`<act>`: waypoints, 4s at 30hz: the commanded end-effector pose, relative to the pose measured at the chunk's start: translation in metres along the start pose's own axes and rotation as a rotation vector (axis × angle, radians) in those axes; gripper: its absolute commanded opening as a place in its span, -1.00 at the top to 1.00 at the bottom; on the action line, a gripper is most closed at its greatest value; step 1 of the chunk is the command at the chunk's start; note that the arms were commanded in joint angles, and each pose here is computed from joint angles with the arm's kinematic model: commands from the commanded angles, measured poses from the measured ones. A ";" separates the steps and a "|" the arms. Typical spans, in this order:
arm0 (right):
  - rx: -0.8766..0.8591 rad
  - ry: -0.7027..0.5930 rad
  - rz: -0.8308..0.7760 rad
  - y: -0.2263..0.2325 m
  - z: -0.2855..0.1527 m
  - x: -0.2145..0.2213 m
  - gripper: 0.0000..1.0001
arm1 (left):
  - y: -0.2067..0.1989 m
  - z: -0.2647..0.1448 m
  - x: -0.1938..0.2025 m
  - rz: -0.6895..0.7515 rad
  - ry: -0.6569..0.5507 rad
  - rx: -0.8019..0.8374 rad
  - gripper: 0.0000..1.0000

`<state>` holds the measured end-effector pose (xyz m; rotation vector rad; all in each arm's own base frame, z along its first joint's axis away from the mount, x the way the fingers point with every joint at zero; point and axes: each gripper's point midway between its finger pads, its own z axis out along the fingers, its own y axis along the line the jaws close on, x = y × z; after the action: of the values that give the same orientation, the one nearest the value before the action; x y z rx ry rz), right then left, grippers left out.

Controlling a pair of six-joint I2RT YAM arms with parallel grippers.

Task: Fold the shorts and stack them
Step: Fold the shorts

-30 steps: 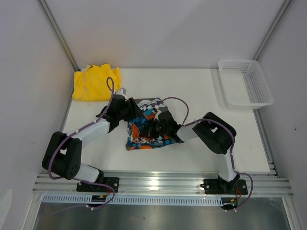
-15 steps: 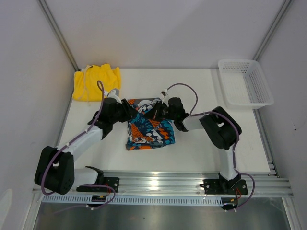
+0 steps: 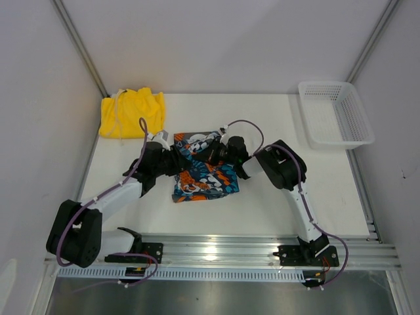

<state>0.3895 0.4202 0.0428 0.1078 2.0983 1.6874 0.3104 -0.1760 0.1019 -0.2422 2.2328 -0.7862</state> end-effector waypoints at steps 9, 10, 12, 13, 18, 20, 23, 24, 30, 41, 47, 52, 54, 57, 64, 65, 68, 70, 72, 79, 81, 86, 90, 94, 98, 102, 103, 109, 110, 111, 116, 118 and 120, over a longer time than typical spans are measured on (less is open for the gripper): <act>0.147 -0.065 -0.329 0.085 -0.042 -0.069 -0.38 | -0.012 -0.015 0.020 0.032 -0.018 0.007 -0.25; 0.197 -0.061 -0.335 0.075 -0.050 -0.073 -0.43 | -0.013 -0.017 0.020 0.028 -0.026 0.009 -0.31; 0.239 -0.072 -0.343 0.071 -0.059 -0.087 -0.50 | -0.014 -0.021 0.024 0.031 -0.030 -0.005 -0.43; 0.284 -0.074 -0.320 0.058 -0.070 -0.097 -0.49 | -0.016 -0.022 0.030 0.045 -0.019 -0.009 -0.46; 0.428 -0.095 -0.294 0.010 -0.101 -0.131 -0.44 | -0.013 -0.029 0.052 0.061 0.020 -0.060 -0.57; 0.471 -0.088 -0.302 -0.006 -0.109 -0.138 -0.41 | -0.013 -0.032 0.063 0.050 0.042 -0.059 -0.61; 0.447 -0.055 -0.291 -0.018 -0.107 -0.141 -0.40 | -0.007 -0.035 0.079 0.021 0.068 -0.059 -0.67; 0.436 -0.045 -0.293 -0.021 -0.106 -0.140 -0.40 | -0.007 -0.037 0.080 0.013 0.065 -0.056 -0.71; 0.368 0.011 -0.282 -0.037 -0.091 -0.133 -0.45 | 0.007 -0.046 0.099 -0.034 0.081 -0.074 -0.90; 0.261 0.095 -0.213 -0.051 -0.064 -0.106 -0.12 | 0.004 -0.059 0.096 -0.038 0.072 -0.062 -0.98; 0.304 0.154 -0.242 -0.058 -0.045 -0.099 0.37 | 0.003 -0.066 0.093 -0.035 0.060 -0.060 -0.98; 0.316 0.130 -0.200 -0.057 -0.039 -0.109 1.00 | 0.002 -0.072 0.088 -0.033 0.040 -0.059 -0.98; 0.316 0.045 -0.147 -0.056 -0.044 -0.130 1.00 | 0.003 -0.072 0.088 -0.030 0.041 -0.060 -0.98; 0.410 -0.182 -0.092 -0.066 -0.079 -0.163 1.00 | 0.003 -0.071 0.088 -0.022 0.047 -0.067 -0.98; 0.657 -0.456 -0.005 -0.058 -0.178 -0.124 1.00 | -0.002 -0.068 0.074 0.009 0.020 -0.076 -0.98; 0.644 -0.449 -0.006 -0.044 -0.184 -0.110 1.00 | 0.003 -0.066 0.073 0.010 0.021 -0.096 -0.98; 0.708 -0.298 -0.010 -0.054 -0.196 -0.023 0.54 | 0.007 -0.063 0.061 0.007 0.014 -0.095 -0.98; 0.749 -0.153 -0.038 -0.059 -0.199 0.043 0.35 | 0.012 -0.060 0.055 0.005 0.007 -0.089 -0.98; 0.772 -0.061 -0.046 -0.058 -0.213 0.091 -0.01 | 0.014 -0.061 0.044 -0.005 0.001 -0.077 -0.98; 0.648 -0.011 -0.157 0.002 -0.239 0.125 -0.99 | 0.019 -0.075 0.017 0.042 -0.048 -0.124 -0.98; 0.612 -0.033 -0.215 0.013 -0.242 0.098 -0.99 | 0.024 -0.078 0.017 0.052 -0.036 -0.147 -0.98; 0.552 0.067 -0.228 0.018 -0.233 0.062 -0.99 | 0.037 -0.081 0.018 0.036 -0.031 -0.202 -0.98; 0.532 0.148 -0.267 0.007 -0.215 0.056 -0.99 | 0.058 -0.084 0.011 -0.002 -0.072 -0.288 -0.98; 0.501 0.213 -0.221 -0.016 -0.198 0.059 -0.99 | 0.082 -0.083 0.016 -0.059 -0.092 -0.345 -0.98; 0.441 0.259 -0.212 -0.020 -0.182 0.068 -0.99 | 0.099 -0.079 0.026 -0.086 -0.094 -0.351 -0.98; 0.367 0.296 -0.224 -0.011 -0.169 0.080 -0.99 | 0.097 -0.070 0.034 -0.114 -0.086 -0.246 -0.98; 0.347 0.316 -0.220 -0.008 -0.167 0.085 -0.99 | 0.096 -0.068 0.041 -0.124 -0.070 -0.219 -0.98; 0.452 0.364 -0.301 -0.022 -0.151 0.100 -0.99 | 0.104 -0.061 0.048 -0.119 -0.030 -0.241 -0.98; 0.500 0.375 -0.304 -0.028 -0.153 0.103 -0.99 | 0.102 -0.060 0.050 -0.122 -0.019 -0.230 -0.98; 0.536 0.378 -0.309 -0.034 -0.152 0.105 -0.98 | 0.104 -0.059 0.053 -0.132 -0.012 -0.234 -0.98; 0.662 0.391 -0.348 -0.048 -0.147 0.108 -0.79 | 0.102 -0.059 0.046 -0.127 -0.044 -0.214 -0.98; 0.701 0.390 -0.368 -0.053 -0.144 0.111 -0.63 | 0.102 -0.057 0.048 -0.124 -0.033 -0.211 -0.98; 0.727 0.389 -0.375 -0.055 -0.142 0.110 -0.32 | 0.102 -0.055 0.051 -0.126 -0.017 -0.205 -0.98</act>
<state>0.2642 0.3495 0.0382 -0.4299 2.5022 1.0190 0.2373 -0.0855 0.0377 -0.5244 2.3186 -0.5776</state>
